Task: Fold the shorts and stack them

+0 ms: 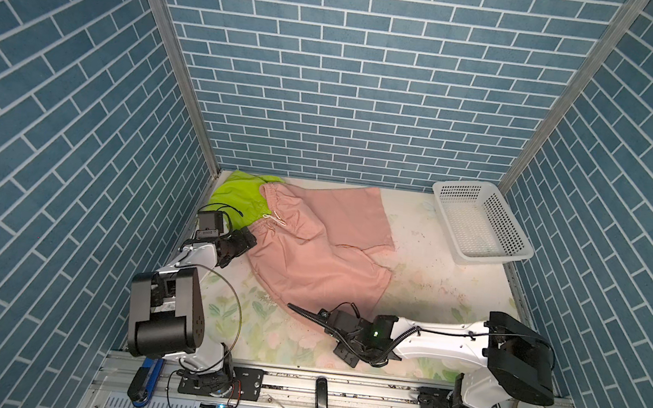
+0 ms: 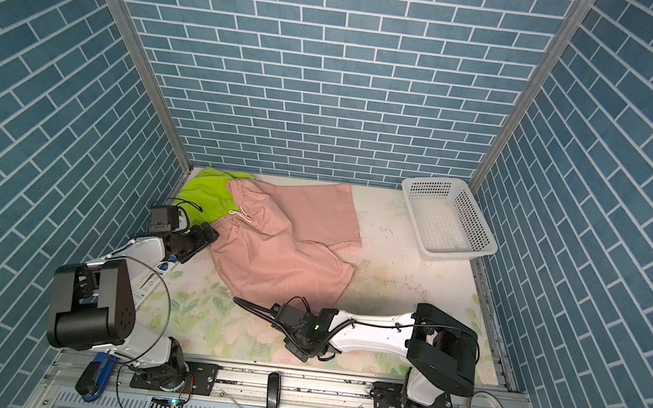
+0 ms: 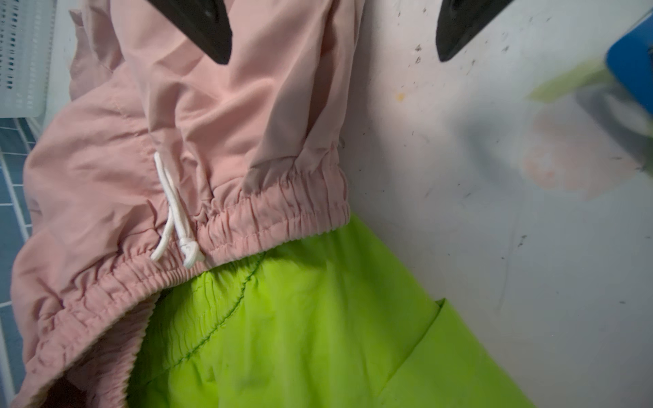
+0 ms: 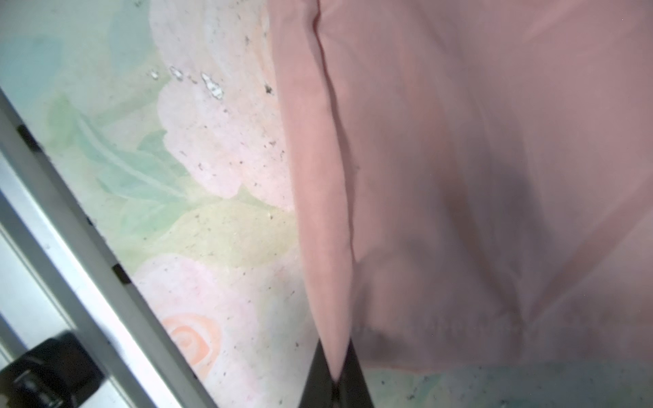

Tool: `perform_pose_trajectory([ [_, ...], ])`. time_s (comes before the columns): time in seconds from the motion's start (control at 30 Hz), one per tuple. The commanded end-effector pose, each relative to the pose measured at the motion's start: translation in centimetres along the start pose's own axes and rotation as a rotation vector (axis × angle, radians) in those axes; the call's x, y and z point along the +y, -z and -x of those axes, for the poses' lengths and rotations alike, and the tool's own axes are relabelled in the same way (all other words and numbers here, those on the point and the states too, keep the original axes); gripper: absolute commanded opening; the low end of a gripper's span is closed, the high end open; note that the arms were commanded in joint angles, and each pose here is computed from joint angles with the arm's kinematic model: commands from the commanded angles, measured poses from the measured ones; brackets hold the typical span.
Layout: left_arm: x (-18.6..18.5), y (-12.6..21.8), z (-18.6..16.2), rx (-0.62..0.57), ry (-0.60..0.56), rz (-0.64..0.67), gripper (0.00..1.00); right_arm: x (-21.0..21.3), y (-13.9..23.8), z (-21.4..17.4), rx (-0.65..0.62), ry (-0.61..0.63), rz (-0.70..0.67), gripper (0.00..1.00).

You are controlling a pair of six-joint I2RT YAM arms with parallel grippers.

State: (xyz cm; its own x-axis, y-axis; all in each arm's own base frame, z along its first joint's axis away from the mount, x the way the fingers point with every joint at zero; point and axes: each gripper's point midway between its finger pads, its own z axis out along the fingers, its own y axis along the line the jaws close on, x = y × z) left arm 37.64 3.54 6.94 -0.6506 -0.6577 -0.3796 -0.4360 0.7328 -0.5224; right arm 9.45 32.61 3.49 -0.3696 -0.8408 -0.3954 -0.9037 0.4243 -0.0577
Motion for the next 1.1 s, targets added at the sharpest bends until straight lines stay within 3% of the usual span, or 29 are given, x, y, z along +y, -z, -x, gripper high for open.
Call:
perform_pose_trajectory([
  [0.0, -1.0, -0.6, 0.8, -0.019, 0.000, -0.060, 0.85, -0.2, 0.8, 0.6, -0.055, -0.047, 0.002, 0.00],
  [0.27, -2.0, -2.5, 0.7, 0.002, 0.006, -0.108, 0.84, -1.3, 2.0, 0.3, -0.098, -0.064, -0.042, 0.00],
  [0.37, -2.7, -3.5, 0.9, 0.013, -0.004, -0.117, 0.75, -1.8, 2.6, 0.5, -0.126, -0.072, -0.060, 0.00],
  [0.43, -3.2, -4.2, 0.8, 0.027, -0.015, -0.123, 0.55, -2.1, 3.0, 0.4, -0.137, -0.078, -0.072, 0.00],
  [0.53, -3.5, -3.7, 1.1, 0.050, -0.044, -0.108, 0.07, -3.1, 3.8, -0.8, -0.108, -0.091, -0.118, 0.00],
  [0.57, -3.5, -3.0, 1.2, 0.054, -0.054, -0.086, 0.00, -3.7, 4.3, -1.3, -0.093, -0.097, -0.144, 0.00],
  [0.67, -3.8, -0.2, 0.1, 0.094, -0.064, -0.058, 0.00, -5.2, 6.4, -2.3, -0.104, -0.112, -0.201, 0.00],
  [0.83, -2.5, 6.2, -2.9, 0.116, -0.073, 0.048, 0.00, -7.8, 11.6, -1.8, -0.235, -0.160, -0.295, 0.00],
  [1.07, -1.3, 15.0, -5.7, 0.025, -0.099, 0.131, 0.00, -10.7, 15.6, -2.5, -0.384, -0.236, -0.404, 0.00],
])
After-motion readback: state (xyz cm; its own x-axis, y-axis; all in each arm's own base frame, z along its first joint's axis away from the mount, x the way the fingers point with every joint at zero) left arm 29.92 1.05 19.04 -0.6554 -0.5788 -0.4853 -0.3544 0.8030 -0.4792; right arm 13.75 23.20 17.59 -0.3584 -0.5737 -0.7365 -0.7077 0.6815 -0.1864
